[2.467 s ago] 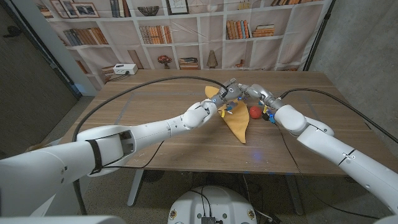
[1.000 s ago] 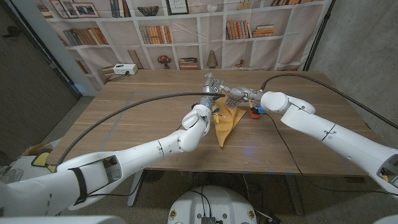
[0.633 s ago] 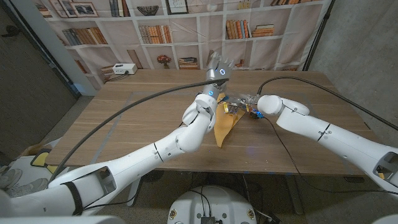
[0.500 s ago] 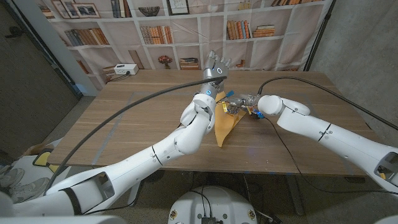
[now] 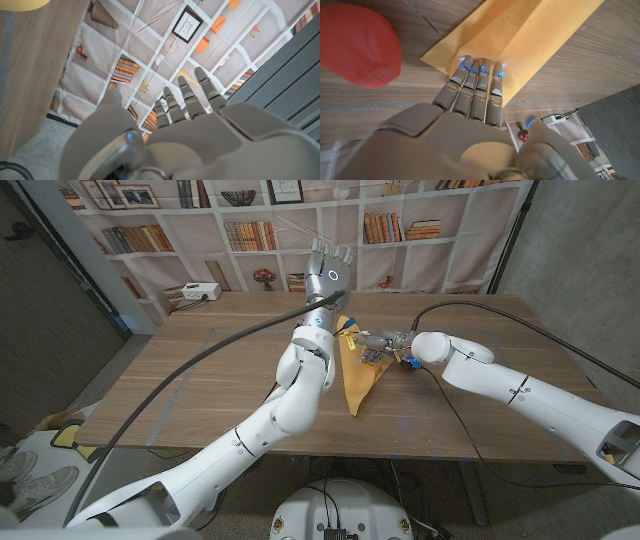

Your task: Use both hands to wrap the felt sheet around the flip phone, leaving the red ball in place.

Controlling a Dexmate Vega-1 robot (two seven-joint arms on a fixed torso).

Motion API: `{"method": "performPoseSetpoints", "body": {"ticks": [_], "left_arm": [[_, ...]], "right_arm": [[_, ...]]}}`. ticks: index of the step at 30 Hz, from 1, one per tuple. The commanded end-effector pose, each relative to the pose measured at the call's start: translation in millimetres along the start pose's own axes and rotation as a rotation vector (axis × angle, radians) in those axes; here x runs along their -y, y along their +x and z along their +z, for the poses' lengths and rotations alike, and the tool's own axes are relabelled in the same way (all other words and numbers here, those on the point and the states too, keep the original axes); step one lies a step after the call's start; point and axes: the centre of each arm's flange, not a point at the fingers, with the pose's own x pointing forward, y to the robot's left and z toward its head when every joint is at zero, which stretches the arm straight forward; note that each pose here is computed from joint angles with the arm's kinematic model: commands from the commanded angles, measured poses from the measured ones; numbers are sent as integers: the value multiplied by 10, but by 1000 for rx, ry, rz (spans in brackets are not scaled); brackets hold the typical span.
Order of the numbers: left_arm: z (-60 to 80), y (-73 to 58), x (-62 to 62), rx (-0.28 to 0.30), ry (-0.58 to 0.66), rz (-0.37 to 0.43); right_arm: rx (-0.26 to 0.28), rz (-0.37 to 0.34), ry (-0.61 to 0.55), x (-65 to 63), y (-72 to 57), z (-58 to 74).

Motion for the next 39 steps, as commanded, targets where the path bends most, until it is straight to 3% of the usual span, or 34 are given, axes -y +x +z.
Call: {"method": "performPoseSetpoints", "body": {"ticks": [1, 10, 11, 12, 14, 20, 32, 39], "left_arm": [[-542, -133, 214, -111, -414, 112], [-915, -197, 607, -36, -969, -92], [-983, -212, 711, -34, -1091, -152], [-983, -212, 713, -29, -1098, -152], [-1068, -222, 914, -10, -1297, -282], [-1174, -286, 1354, 21, -1681, -464], [-1104, -445, 1850, -3, -2005, -597], [-1013, -474, 2004, -8, -2027, -673]], "right_arm": [[4, -18, -12, 35, 0, 82], [11, -20, 2, 17, -2, 145], [15, -26, 2, 27, -23, 164], [14, -26, 2, 28, -23, 164], [14, -47, -9, 44, -60, 201], [27, -70, -5, 50, -121, 245], [54, -90, 64, 18, -191, 250], [70, -139, 101, 70, -289, 261]]}}
